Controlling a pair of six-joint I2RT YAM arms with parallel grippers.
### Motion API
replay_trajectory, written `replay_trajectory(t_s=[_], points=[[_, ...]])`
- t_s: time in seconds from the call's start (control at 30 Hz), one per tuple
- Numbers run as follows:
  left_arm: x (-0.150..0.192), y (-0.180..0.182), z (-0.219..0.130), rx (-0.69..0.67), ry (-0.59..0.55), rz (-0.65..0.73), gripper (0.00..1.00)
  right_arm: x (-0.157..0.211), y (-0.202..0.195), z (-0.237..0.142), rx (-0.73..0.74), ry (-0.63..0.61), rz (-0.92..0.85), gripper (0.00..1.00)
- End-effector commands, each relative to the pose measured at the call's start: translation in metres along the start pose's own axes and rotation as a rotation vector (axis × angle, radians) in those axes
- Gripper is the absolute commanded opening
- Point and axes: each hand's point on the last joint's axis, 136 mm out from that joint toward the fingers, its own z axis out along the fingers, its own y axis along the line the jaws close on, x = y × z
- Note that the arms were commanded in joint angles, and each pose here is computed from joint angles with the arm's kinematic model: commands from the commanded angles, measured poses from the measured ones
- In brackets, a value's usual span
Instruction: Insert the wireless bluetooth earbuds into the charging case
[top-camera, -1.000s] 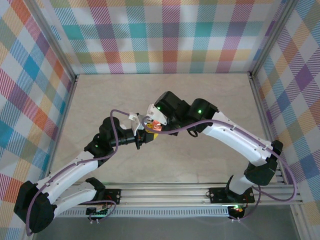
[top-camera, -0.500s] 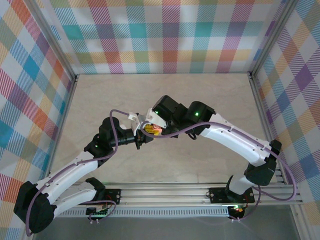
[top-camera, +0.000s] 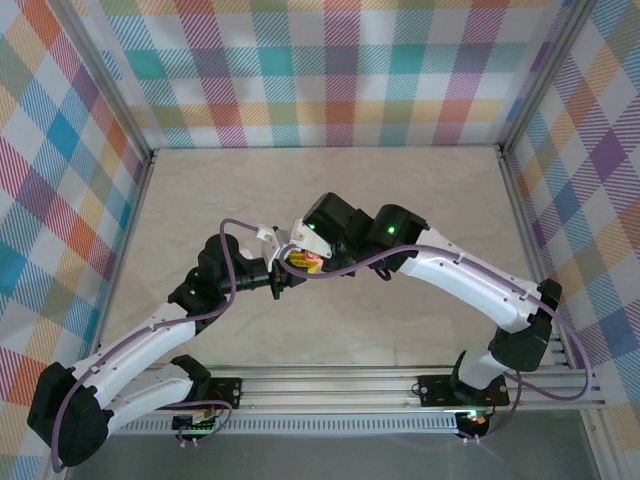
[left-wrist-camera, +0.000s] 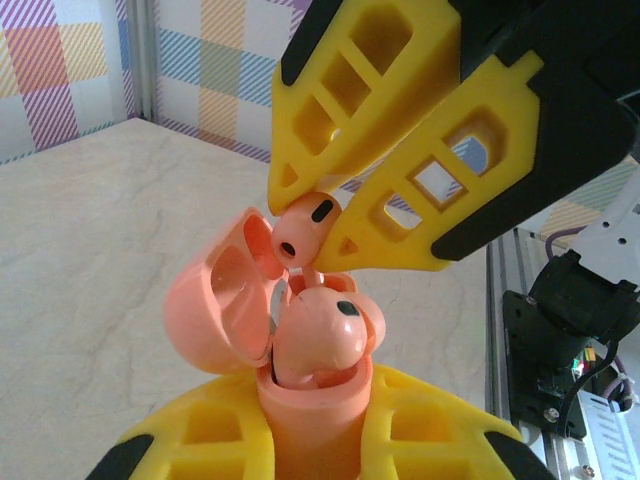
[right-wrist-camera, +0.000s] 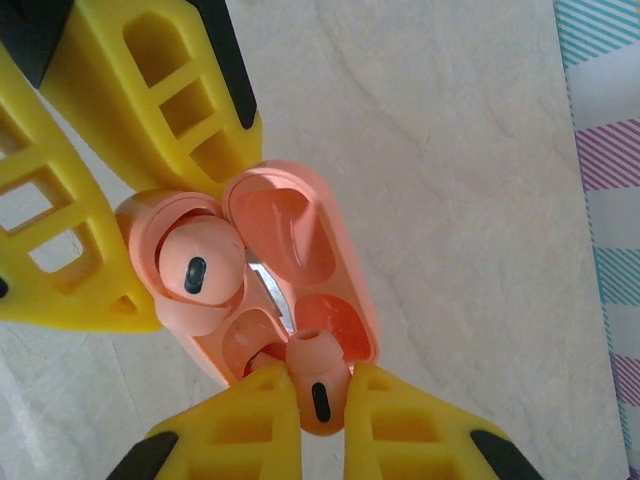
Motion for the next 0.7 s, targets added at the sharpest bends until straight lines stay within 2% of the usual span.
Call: replay_trajectory(t_s=[0.0,0.67], points=[[-0.029,-0.008,-0.004,0.021,-0.087,0.053,0.0,0.0,0.025,0.004,-0.108,-0.003,-0.032,0.13],[-0.03,-0.008,-0.003,0.022,-0.09,0.053,0.0,-0.017,0.042,0.005,-0.213,-0.053,-0.03,0.15]])
